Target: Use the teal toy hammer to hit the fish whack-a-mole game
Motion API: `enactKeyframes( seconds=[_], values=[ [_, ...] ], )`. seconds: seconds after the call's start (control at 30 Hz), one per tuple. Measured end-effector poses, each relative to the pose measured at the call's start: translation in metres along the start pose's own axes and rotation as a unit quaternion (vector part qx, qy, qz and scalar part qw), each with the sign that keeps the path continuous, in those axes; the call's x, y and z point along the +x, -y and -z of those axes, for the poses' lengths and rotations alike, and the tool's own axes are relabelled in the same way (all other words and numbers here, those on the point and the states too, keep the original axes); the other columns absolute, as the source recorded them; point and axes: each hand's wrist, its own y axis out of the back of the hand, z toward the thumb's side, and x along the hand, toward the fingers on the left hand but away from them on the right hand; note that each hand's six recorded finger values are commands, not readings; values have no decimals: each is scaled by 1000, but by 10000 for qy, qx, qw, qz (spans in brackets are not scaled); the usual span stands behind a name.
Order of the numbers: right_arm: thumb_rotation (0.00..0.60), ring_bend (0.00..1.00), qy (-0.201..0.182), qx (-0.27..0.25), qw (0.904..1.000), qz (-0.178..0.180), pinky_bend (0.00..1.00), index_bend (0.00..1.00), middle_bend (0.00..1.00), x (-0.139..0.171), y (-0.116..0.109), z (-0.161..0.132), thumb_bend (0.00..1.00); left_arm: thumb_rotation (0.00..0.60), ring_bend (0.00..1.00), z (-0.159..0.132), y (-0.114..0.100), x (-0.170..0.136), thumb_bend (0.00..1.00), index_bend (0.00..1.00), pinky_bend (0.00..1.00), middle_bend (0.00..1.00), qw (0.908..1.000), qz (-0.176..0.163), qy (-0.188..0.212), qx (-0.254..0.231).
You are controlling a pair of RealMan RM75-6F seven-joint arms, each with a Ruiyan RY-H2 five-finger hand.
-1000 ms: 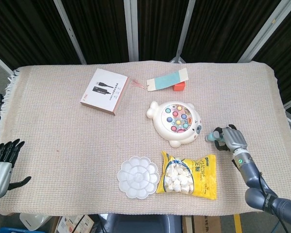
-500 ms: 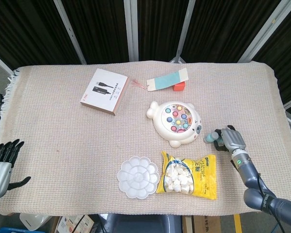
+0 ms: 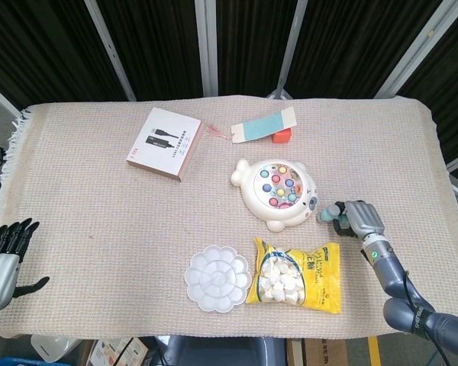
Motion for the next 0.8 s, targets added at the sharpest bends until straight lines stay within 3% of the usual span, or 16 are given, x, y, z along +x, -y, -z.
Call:
enactKeyframes(
  seconds=[0.23,0.5,0.8],
  values=[
    [600,601,-495,74,9986,184,463,848,750,10,-20,-28,813,600,0,-3,1,1,107,0,0,0,10000,31,50,21],
    [600,626,-1115,330,9929,253,479,885,772,12,-48,-76,836,600,0,-7,2,2,107,0,0,0,9999,58,102,52],
    [600,640,-1352,716,9880,211,492,905,785,-5,-65,-116,844,600,0,-7,-1,4,107,0,0,0,9999,3,85,80]
  ],
)
